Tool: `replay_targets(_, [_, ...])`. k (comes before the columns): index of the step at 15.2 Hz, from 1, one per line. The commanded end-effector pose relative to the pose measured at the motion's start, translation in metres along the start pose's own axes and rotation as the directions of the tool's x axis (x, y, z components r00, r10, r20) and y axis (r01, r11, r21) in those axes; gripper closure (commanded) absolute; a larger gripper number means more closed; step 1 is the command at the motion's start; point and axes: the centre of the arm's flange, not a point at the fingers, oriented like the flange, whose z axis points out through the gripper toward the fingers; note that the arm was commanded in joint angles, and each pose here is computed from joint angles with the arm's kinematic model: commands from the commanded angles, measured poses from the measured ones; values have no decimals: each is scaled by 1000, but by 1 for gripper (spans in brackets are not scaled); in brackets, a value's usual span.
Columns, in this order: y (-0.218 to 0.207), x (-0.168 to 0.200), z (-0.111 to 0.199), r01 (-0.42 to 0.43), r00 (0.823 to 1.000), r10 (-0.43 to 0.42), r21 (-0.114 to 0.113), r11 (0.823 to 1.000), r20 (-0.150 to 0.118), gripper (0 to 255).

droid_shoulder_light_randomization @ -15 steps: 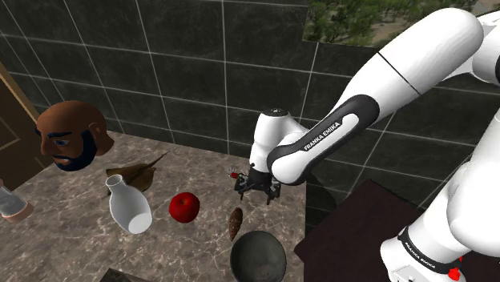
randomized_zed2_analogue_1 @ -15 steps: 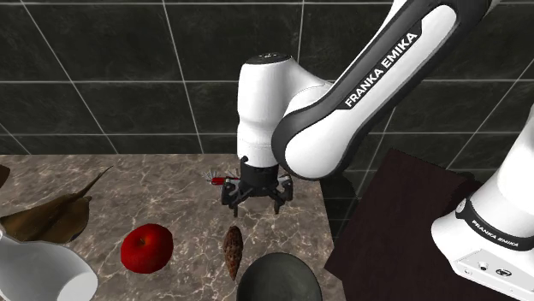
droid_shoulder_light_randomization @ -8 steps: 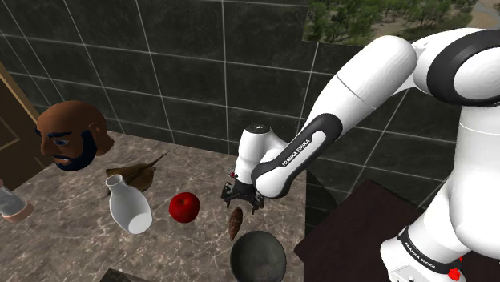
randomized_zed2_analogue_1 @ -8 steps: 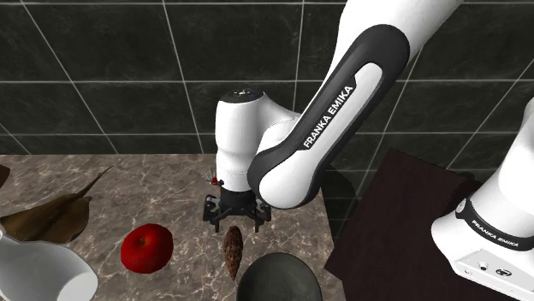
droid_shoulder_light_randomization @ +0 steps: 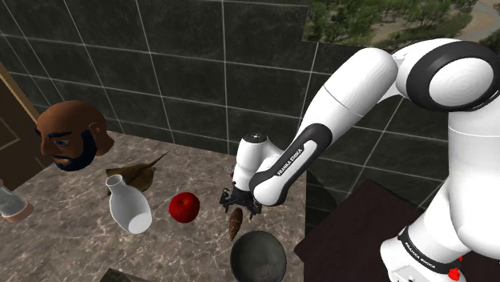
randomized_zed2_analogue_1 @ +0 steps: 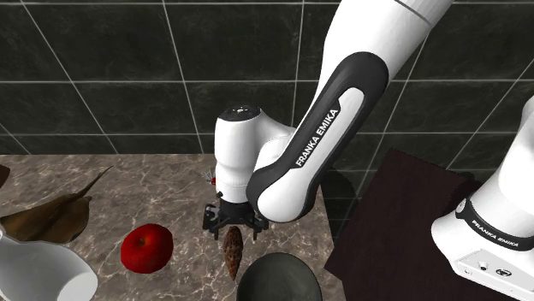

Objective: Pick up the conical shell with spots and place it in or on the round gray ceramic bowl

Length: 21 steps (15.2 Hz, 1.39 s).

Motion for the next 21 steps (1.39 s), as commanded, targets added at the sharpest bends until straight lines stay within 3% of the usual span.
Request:
replay_targets(1, [0,0,0,0,1000,0,0,1000,0,0])
replay_targets(4, [0,0,0,0,1000,0,0,1000,0,0])
replay_targets(5, [0,0,0,0,1000,0,0,1000,0,255])
replay_targets(14, [0,0,0,0,1000,0,0,1000,0,255])
replay_targets(21, [-3,-4,-26,0,1000,0,1,1000,0,255])
